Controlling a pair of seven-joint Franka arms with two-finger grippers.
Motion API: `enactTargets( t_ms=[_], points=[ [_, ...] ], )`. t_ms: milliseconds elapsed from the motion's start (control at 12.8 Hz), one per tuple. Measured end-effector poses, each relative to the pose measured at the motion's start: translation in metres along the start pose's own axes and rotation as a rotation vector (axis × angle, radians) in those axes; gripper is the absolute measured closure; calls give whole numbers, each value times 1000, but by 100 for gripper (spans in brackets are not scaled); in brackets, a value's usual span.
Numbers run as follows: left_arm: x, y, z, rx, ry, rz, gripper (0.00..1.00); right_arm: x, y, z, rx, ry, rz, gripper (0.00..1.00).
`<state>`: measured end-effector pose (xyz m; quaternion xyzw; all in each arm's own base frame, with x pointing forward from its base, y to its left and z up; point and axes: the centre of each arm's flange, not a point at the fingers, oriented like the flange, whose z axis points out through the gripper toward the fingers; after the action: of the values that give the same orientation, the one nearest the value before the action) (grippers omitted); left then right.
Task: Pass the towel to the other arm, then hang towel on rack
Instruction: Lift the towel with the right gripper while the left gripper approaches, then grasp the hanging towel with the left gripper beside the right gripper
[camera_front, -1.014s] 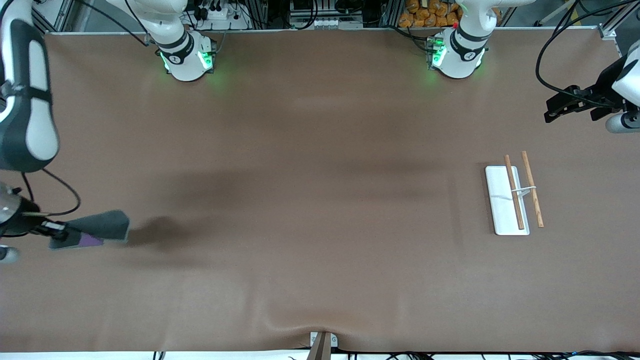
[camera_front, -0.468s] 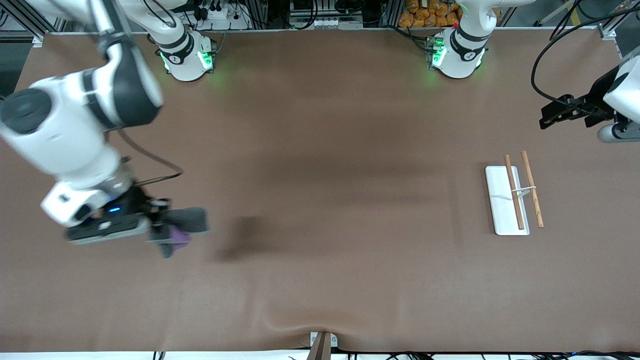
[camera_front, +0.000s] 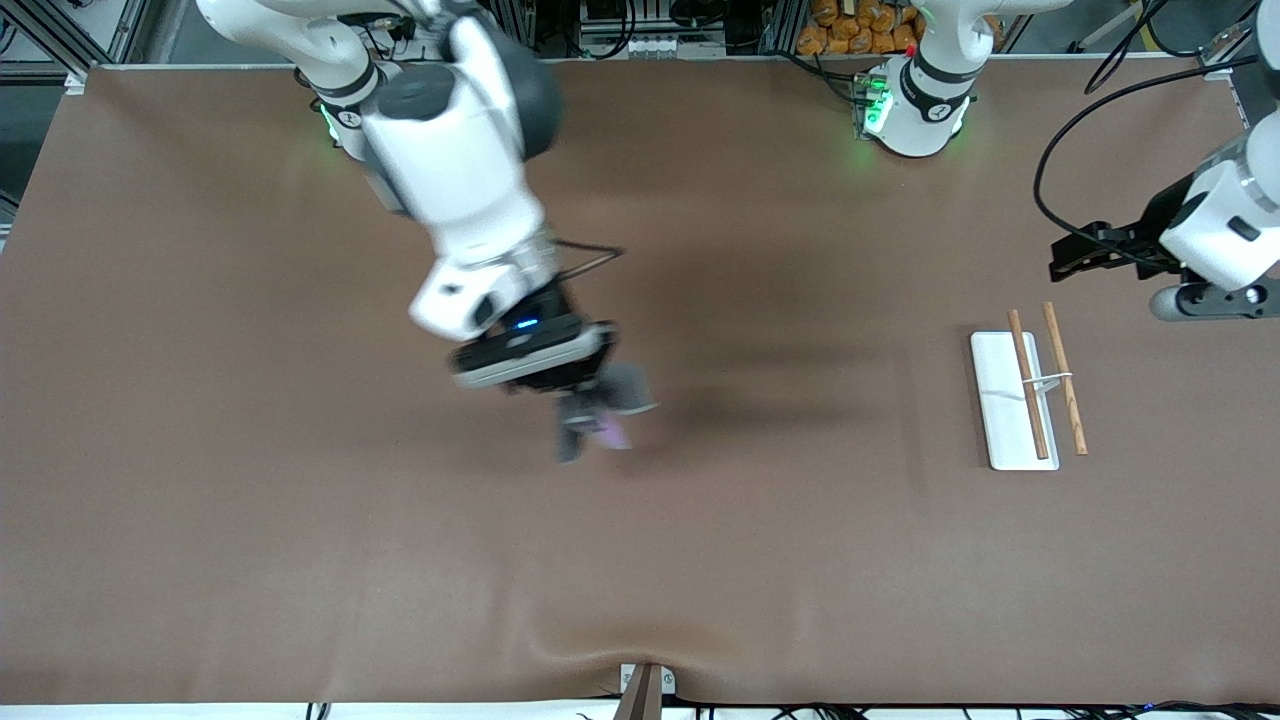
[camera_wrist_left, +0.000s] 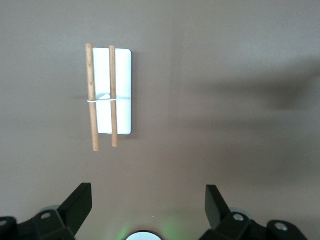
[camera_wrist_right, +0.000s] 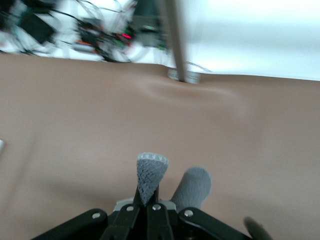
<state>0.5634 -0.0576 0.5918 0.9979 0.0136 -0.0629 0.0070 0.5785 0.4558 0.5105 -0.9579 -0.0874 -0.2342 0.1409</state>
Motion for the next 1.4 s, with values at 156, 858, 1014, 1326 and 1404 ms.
enactTargets(
  t_ms=[156, 858, 1014, 1326, 1404],
  points=[
    [4, 13, 9, -29, -18, -21, 0, -28, -58, 17, 94, 48, 35, 98],
    [20, 96, 79, 1, -160, -490, 0, -58, -142, 8, 260, 104, 187, 98],
    [21, 118, 89, -26, -192, -577, 0, -61, -144, 10, 262, 99, 196, 98],
    [49, 132, 105, -118, -205, -644, 0, -63, -147, 12, 266, 97, 208, 98],
    [60, 138, 110, -146, -204, -671, 0, -63, -148, 11, 268, 97, 212, 98]
  ],
)
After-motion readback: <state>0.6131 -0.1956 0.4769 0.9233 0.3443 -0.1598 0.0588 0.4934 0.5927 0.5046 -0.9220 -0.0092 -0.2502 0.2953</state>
